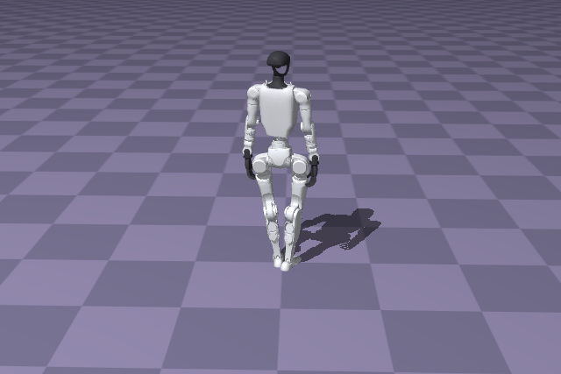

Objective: In place motions

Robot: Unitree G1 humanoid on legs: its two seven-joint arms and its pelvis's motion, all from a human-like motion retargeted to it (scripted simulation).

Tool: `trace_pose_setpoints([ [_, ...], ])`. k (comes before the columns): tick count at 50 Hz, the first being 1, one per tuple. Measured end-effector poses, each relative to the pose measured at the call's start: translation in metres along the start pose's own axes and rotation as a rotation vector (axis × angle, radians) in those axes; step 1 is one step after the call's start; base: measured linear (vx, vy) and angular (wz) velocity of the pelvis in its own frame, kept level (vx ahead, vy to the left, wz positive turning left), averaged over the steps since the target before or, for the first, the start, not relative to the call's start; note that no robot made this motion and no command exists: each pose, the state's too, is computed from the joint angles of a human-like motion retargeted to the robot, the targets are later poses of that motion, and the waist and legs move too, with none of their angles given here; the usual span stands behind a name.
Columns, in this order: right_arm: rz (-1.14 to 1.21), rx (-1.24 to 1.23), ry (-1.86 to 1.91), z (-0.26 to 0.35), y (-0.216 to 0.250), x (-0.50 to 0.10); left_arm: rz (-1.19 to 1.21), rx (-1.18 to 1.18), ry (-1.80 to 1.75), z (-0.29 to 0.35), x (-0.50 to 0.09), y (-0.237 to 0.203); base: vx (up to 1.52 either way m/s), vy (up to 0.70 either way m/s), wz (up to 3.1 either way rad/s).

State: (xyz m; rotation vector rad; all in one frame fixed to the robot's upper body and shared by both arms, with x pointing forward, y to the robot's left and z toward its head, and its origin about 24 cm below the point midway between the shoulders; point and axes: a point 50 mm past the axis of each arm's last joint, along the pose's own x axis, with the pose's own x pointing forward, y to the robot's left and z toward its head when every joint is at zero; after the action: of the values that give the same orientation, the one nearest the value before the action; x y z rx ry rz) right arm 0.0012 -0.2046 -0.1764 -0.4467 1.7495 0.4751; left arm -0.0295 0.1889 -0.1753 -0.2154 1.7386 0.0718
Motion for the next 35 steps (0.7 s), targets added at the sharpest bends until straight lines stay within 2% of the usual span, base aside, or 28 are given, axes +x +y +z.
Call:
trace_pose_setpoints([
  [35, 0.001, -0.002, 0.001, -0.0003, 0.0008, 0.0002, -0.004, -0.006, 0.002, -0.0012, 0.0004, -0.0013, 0.0, 0.0, 0.0],
])
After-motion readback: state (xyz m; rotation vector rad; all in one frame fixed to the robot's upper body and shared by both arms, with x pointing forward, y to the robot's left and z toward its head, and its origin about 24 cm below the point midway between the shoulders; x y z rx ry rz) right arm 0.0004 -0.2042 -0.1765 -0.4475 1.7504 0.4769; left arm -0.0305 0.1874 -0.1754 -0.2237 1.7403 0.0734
